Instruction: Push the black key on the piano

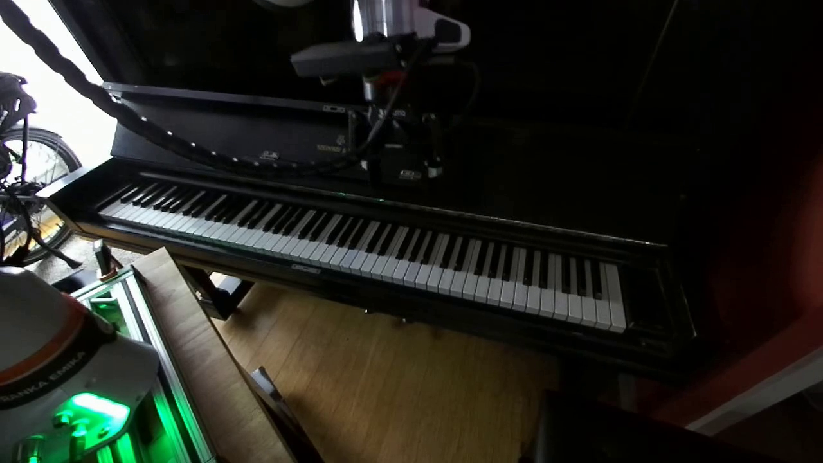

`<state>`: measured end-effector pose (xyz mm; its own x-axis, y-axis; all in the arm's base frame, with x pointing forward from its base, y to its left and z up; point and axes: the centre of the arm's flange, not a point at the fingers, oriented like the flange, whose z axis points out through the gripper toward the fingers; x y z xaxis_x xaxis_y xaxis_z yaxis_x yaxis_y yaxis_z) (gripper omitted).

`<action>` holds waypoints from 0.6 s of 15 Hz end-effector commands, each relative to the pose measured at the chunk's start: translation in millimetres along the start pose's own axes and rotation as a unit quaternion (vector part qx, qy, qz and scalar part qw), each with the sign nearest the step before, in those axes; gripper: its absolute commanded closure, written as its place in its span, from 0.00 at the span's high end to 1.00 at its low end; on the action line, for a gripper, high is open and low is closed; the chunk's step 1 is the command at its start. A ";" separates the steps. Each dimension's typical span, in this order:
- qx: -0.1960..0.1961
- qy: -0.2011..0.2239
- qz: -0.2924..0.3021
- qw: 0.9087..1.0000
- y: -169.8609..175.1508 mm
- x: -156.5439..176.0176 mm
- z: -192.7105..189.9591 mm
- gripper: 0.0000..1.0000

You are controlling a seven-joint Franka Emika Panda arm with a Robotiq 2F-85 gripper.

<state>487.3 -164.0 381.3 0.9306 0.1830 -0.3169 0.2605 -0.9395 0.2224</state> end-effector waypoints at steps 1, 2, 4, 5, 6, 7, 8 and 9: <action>0.003 0.008 0.001 1.000 10.2 5.4 12.2 1.00; 0.005 0.006 0.004 1.000 16.0 8.4 21.9 1.00; 0.005 0.005 0.003 1.000 15.4 10.1 22.2 1.00; 0.003 0.008 0.001 1.000 13.2 10.5 18.2 1.00; 0.002 0.011 0.000 1.000 11.7 10.6 14.6 1.00; 0.001 0.012 0.000 1.000 11.6 10.1 12.8 1.00; 0.004 0.005 -0.003 1.000 15.7 21.1 21.7 1.00; 0.006 0.003 0.004 1.000 19.4 27.2 27.8 1.00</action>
<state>497.2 -177.0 368.7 0.9366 0.1903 -0.2941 0.2602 -0.9400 0.2205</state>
